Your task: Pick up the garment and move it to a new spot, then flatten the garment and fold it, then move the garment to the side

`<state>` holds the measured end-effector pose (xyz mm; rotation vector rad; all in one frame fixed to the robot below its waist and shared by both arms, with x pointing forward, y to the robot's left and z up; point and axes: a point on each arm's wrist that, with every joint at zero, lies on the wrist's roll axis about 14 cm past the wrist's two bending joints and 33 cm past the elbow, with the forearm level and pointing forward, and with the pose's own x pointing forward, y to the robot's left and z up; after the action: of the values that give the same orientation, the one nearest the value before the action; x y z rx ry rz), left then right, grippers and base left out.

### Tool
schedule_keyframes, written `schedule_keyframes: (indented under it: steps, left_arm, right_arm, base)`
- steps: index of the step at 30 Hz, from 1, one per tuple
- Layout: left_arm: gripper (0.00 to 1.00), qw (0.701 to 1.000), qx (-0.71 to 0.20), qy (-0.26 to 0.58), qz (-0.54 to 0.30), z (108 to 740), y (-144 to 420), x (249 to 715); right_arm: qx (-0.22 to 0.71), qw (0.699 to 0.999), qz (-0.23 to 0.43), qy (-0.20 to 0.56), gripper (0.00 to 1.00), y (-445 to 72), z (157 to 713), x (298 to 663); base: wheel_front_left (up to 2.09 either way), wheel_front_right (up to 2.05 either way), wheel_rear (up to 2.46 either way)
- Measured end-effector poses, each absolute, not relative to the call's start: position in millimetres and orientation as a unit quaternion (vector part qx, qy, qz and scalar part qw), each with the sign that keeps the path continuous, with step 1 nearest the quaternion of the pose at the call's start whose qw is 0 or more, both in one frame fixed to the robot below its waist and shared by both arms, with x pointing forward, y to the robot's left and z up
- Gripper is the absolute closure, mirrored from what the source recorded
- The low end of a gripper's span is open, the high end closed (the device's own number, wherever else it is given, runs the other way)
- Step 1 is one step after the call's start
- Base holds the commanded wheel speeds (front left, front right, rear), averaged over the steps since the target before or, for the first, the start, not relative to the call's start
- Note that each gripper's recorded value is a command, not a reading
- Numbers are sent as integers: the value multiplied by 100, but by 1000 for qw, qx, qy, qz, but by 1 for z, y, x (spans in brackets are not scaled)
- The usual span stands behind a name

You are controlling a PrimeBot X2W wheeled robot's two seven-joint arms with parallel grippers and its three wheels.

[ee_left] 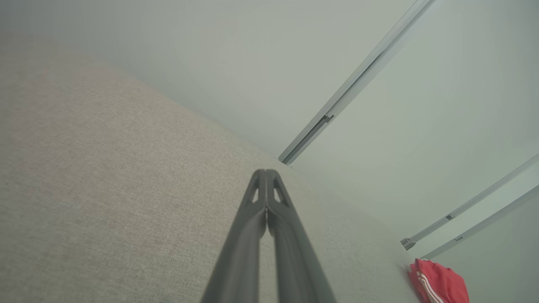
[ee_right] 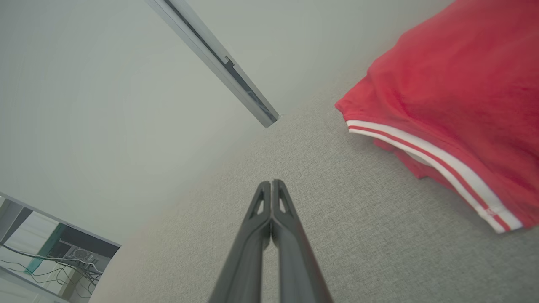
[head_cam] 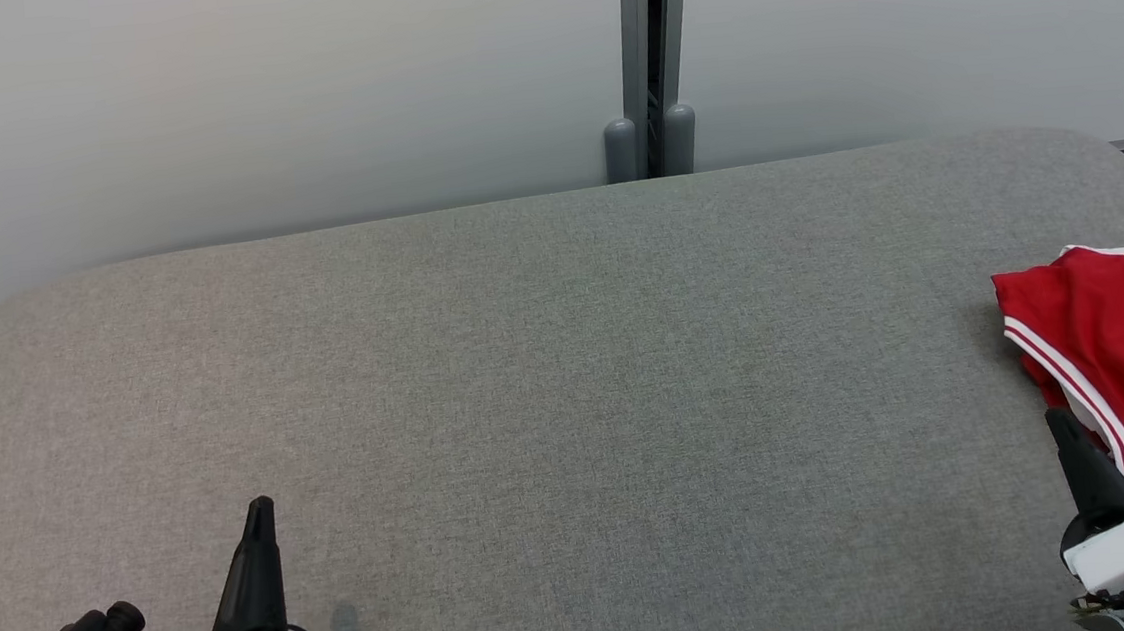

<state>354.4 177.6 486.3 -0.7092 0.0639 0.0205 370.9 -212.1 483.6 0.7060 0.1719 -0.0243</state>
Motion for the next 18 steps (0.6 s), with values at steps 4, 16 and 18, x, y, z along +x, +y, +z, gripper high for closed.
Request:
schedule_keyframes:
  steps: [4, 16, 18]
  left_arm:
    - [100, 927, -373, 30, 11, 486, 176, 356]
    - [100, 897, -442, 21, 11, 490, 170, 361]
    - [100, 892, -452, 19, 9, 491, 169, 362]
  right_arm:
    - [371, 925, -15, 82, 100, -215, 485, 373]
    - [440, 894, -19, 80, 100, -222, 486, 378]
    - [450, 889, -19, 80, 100, -223, 486, 379]
  base:
    - [0, 0, 0]
    - [0, 0, 0]
    - [0, 0, 0]
